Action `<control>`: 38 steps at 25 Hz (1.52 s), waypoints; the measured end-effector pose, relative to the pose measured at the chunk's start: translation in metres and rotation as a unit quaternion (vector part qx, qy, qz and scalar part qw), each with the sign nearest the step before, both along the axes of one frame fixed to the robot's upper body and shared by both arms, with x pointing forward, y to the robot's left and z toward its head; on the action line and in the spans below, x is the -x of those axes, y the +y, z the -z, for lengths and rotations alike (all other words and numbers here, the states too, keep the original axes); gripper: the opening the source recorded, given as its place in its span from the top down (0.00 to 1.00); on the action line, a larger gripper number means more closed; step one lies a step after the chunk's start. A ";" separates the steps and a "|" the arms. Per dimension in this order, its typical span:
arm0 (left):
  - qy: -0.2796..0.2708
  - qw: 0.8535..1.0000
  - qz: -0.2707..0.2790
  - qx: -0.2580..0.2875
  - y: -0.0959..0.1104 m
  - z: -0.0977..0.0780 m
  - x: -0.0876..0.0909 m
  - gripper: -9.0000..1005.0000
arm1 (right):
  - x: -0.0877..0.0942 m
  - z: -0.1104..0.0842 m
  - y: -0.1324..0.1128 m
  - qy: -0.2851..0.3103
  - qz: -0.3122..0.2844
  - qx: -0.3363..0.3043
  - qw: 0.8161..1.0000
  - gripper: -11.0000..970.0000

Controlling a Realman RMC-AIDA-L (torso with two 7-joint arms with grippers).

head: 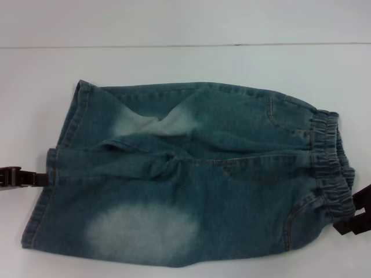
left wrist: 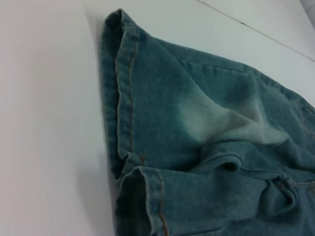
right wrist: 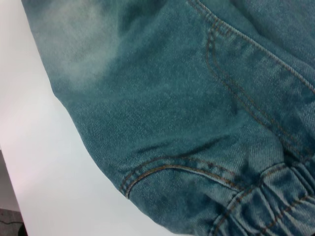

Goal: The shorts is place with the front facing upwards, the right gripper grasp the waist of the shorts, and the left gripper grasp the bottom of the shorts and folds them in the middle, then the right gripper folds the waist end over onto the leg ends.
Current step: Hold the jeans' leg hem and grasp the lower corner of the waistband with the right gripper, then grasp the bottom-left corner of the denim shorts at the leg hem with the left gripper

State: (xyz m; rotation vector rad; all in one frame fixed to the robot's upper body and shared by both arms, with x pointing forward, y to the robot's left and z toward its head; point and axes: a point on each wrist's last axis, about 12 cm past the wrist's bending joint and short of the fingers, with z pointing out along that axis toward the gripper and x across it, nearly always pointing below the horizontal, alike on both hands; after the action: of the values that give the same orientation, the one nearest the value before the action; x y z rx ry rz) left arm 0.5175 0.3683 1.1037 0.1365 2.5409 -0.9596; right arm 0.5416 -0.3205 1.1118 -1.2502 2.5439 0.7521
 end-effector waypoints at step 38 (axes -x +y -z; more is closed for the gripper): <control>0.088 0.995 0.021 -0.049 0.031 -0.019 0.035 0.30 | -0.001 -0.003 -0.011 -0.075 0.031 -0.085 0.993 0.94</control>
State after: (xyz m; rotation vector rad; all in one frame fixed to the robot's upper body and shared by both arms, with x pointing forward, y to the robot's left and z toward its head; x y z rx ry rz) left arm 0.4829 0.3998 1.1229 0.1408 2.7592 -0.8981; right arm 0.5429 -0.3312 1.1145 -1.1225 2.3329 0.8097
